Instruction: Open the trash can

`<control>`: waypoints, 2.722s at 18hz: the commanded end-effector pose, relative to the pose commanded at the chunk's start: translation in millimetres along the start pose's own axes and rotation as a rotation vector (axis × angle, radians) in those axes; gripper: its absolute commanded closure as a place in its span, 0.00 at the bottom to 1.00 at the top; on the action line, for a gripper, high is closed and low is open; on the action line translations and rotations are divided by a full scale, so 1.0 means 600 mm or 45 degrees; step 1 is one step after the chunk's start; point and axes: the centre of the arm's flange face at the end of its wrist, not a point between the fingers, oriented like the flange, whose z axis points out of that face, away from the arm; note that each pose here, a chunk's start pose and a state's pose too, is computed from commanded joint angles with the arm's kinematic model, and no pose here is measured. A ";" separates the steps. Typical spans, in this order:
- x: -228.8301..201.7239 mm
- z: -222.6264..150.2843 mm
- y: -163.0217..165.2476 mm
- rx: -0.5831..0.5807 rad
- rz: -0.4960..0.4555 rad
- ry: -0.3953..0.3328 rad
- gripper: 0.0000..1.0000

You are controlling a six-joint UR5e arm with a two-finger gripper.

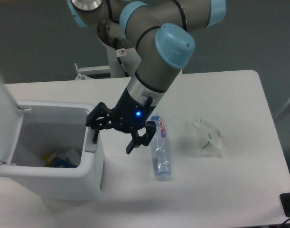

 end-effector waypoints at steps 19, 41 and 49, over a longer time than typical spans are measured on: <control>-0.348 -0.135 0.076 -0.122 0.190 -0.503 0.00; -0.532 -0.100 0.168 -0.716 0.835 -0.531 0.00; -0.529 -0.103 0.167 -0.722 0.883 -0.527 0.00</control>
